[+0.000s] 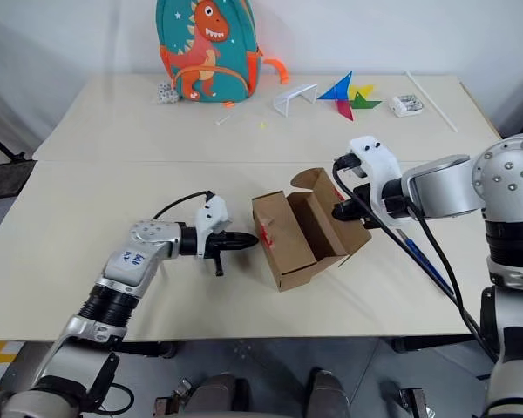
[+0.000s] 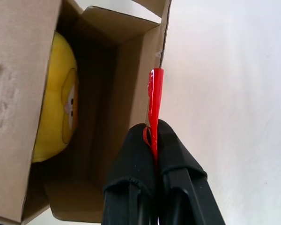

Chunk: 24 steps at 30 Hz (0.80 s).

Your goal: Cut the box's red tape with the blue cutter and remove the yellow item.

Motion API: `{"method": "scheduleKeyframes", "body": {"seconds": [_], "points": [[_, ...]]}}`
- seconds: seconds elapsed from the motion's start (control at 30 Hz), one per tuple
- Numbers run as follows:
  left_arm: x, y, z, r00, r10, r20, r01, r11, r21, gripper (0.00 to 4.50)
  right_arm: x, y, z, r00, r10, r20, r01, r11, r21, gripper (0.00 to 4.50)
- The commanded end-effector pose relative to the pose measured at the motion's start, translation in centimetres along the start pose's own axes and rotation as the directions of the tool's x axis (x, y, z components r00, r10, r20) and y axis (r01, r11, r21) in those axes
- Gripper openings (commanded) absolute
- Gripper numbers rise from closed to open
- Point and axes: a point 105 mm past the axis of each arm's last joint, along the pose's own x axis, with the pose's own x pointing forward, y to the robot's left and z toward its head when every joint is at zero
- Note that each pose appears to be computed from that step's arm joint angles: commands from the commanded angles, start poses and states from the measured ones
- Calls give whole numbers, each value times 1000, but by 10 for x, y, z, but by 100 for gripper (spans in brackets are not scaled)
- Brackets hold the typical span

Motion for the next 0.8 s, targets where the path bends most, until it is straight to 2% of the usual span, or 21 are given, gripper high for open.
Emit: {"method": "scheduleKeyframes", "body": {"seconds": [0.03, 0.17, 0.3, 0.37, 0.63, 0.8], "points": [[-24, 0, 53, 988, -55, 142, 47, 997, 58, 0, -7, 3, 11, 999, -9, 44, 11, 999, -31, 7], [-53, -15, 99, 960, -181, 214, 171, 983, 68, 0, -7, 1, 10, 999, -23, 47, 25, 999, -29, 7], [-47, -30, 118, 943, -241, 229, 224, 970, 100, 0, -6, 0, 11, 998, -29, 50, 31, 999, -27, 7], [-38, -38, 118, 937, -270, 223, 253, 962, 100, 0, -5, 0, 11, 998, -31, 52, 32, 999, -26, 7], [3, -51, 92, 952, -259, 163, 261, 965, 6, 0, -5, -3, 12, 997, -47, 61, 48, 999, -22, 7], [16, -47, 74, 973, -202, 114, 205, 979, -19, 0, -8, -7, 11, 996, -64, 60, 65, 998, -16, 7]]}}
